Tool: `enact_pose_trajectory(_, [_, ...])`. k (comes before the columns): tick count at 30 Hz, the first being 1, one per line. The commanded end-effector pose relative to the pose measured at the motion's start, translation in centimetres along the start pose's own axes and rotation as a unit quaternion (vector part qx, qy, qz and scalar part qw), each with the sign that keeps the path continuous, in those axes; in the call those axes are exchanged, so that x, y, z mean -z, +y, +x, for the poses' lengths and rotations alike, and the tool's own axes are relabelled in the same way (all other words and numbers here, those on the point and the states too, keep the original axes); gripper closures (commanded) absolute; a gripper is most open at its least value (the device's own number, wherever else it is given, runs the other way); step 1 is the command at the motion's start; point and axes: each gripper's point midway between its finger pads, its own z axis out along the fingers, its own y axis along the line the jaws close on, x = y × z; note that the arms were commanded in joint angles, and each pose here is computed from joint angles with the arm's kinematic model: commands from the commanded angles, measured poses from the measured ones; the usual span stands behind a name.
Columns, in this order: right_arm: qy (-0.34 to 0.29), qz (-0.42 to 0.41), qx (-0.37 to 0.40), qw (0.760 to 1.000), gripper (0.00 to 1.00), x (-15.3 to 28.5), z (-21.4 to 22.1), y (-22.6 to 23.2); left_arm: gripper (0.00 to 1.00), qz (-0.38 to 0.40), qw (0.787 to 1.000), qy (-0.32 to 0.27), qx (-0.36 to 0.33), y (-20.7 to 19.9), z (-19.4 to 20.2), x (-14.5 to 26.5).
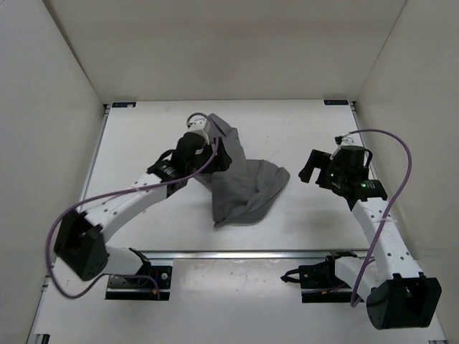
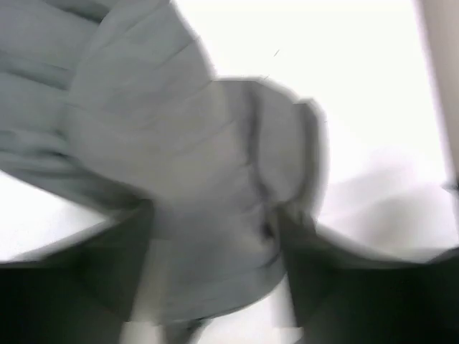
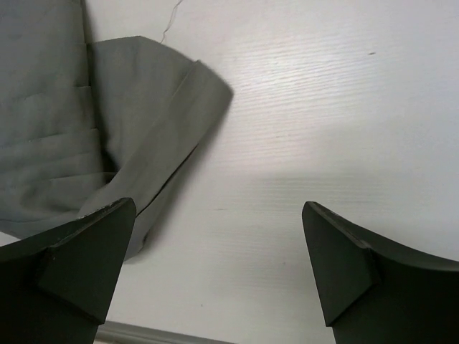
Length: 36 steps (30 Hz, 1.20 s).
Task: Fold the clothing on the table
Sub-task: Flatten the skirt out
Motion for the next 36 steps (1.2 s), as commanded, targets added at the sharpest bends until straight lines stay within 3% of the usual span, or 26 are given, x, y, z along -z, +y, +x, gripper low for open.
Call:
enact_pose_trajectory(1, [-0.003,-0.028,0.020,0.999,0.01,-0.4,-0.8,2.3,0.02,-0.027,0.999,-0.021,0.011,1.9,1.5,2.6])
enact_pose_trajectory(4, [0.023,-0.069,0.027,0.997,0.02,-0.3,0.5,5.6,0.01,-0.055,0.996,-0.036,0.055,6.0,2.6,4.4])
enact_pose_trajectory(10, [0.054,-0.108,0.016,0.993,0.04,0.0,3.7,9.7,0.01,-0.116,0.985,-0.107,0.068,12.9,-1.7,6.7])
enact_pose_trajectory(14, [0.059,-0.153,0.024,0.986,0.05,0.3,5.0,12.6,0.01,-0.128,0.980,-0.130,0.083,15.6,-4.3,4.5])
enact_pose_trajectory(17, [0.063,-0.166,0.020,0.984,0.05,0.2,4.7,13.3,0.04,-0.075,0.984,-0.128,0.097,14.6,-5.9,1.3])
enact_pose_trajectory(19, [0.075,-0.163,0.023,0.983,0.05,-0.3,5.1,13.1,0.11,-0.028,0.989,-0.107,0.094,12.7,-6.2,-1.0])
enact_pose_trajectory(23, [0.071,-0.164,0.028,0.984,0.06,-0.5,4.3,13.0,0.13,0.027,0.997,-0.034,0.064,10.4,-4.6,-5.7])
enact_pose_trajectory(27, [0.068,-0.161,0.028,0.984,0.05,-0.5,4.1,12.2,0.16,0.035,0.996,-0.016,0.084,11.6,-3.5,-7.5])
enact_pose_trajectory(36, [0.082,-0.162,0.027,0.983,0.05,-0.4,4.9,11.4,0.02,-0.002,0.997,-0.043,0.067,14.3,-5.1,-8.4])
